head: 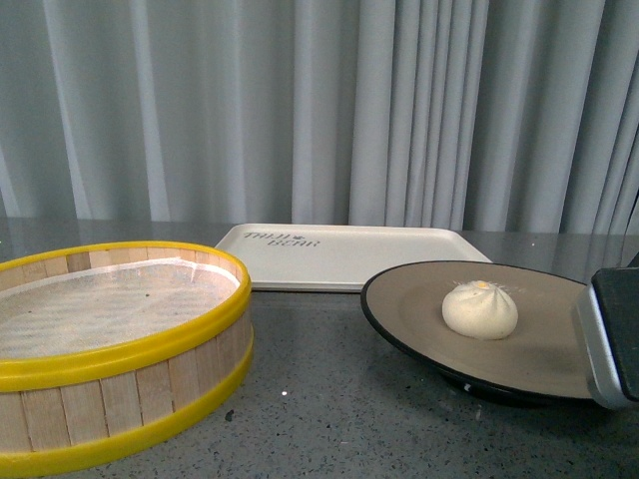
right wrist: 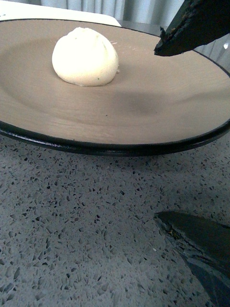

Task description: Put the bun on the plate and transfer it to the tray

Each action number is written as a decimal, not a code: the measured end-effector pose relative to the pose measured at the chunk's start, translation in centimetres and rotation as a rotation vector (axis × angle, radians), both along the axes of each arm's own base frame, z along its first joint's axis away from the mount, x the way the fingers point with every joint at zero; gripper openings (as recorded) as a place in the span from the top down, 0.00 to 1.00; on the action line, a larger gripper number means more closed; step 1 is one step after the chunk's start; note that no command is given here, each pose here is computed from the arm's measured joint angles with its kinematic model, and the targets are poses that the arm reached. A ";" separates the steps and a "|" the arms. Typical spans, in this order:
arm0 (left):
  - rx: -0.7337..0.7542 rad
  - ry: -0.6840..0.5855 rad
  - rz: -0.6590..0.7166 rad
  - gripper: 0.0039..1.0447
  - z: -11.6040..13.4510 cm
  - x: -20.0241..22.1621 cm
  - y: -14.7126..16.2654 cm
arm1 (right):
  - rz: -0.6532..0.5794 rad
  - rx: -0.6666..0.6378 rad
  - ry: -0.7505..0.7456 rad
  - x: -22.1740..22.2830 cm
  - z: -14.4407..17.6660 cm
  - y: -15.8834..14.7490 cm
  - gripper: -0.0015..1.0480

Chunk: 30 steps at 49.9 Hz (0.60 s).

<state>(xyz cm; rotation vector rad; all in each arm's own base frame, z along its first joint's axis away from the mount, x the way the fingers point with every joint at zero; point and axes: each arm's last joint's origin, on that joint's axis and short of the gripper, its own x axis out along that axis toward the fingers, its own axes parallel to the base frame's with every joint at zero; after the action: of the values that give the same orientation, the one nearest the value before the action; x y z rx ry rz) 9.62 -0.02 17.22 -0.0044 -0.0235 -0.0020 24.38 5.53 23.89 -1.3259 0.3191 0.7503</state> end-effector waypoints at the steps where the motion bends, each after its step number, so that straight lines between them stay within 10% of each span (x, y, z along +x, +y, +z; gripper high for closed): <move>1: 0.000 0.000 0.000 0.06 0.0 0.0 0.0 | 0.003 -0.003 0.002 0.2 -0.1 0.1 0.08; 18: 0.000 0.000 0.000 0.06 0.0 0.0 0.0 | 0.040 -0.029 -0.022 2.6 -0.8 1.0 0.08; 30: 0.000 0.000 0.000 0.06 0.0 0.0 0.0 | 0.082 -0.036 0.009 2.7 -1.4 2.2 0.45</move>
<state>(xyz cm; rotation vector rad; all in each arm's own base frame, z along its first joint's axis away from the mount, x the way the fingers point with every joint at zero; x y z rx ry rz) 9.62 -0.02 17.22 -0.0044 -0.0235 -0.0020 27.12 7.70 22.51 -1.3764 0.2881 0.8231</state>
